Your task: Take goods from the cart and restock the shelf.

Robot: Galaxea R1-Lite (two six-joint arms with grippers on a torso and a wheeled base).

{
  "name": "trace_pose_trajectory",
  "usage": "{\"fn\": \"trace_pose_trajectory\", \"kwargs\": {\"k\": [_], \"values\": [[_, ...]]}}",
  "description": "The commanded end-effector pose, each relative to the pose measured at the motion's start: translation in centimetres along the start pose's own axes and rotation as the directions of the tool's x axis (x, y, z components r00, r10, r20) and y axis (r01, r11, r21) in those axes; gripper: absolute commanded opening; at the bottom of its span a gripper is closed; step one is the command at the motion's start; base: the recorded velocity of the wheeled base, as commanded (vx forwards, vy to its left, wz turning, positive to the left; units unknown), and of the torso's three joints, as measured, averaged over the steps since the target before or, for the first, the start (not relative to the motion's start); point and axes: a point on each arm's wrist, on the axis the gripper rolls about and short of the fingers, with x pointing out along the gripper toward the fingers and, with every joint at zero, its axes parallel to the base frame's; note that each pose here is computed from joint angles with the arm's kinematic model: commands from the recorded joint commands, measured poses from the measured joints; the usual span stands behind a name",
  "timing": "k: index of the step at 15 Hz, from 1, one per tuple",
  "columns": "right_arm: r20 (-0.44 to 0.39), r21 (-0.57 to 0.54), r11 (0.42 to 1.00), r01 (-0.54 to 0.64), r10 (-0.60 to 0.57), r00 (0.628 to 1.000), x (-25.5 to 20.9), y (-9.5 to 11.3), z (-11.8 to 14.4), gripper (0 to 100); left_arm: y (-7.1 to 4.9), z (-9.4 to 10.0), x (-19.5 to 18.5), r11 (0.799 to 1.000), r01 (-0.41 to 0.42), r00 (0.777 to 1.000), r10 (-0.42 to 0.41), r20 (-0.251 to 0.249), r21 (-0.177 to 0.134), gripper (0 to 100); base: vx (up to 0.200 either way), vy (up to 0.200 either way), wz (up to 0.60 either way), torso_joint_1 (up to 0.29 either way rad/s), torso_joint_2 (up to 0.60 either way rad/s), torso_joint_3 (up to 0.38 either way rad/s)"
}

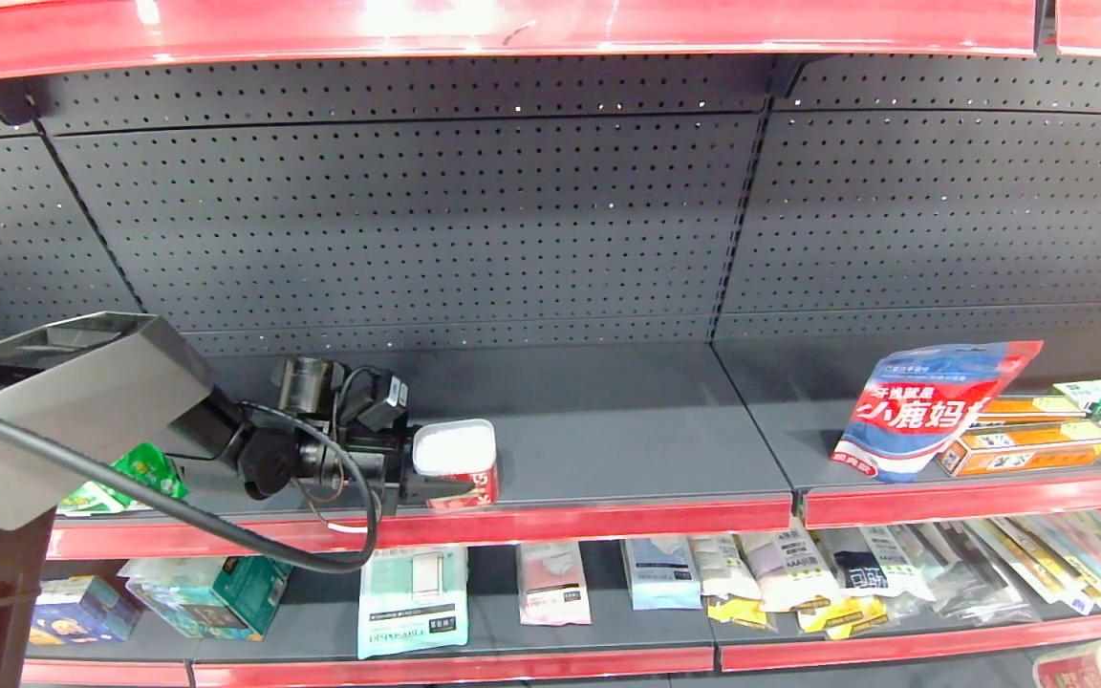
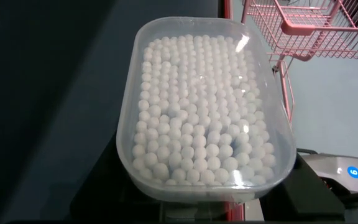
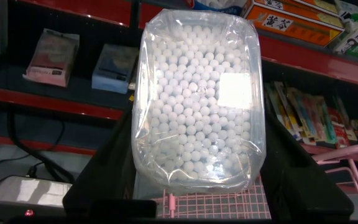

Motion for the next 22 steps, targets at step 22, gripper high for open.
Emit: {"fn": "trace_pose_trajectory", "kwargs": {"k": [22], "values": [[-0.015,0.001,1.000,-0.005,0.005,1.000,0.14,-0.03,0.06,0,-0.90,0.05,0.95,0.998,0.052,0.999,-0.052,0.014,-0.018,0,0.000,0.000,0.00,0.000,0.00,0.000]]}}
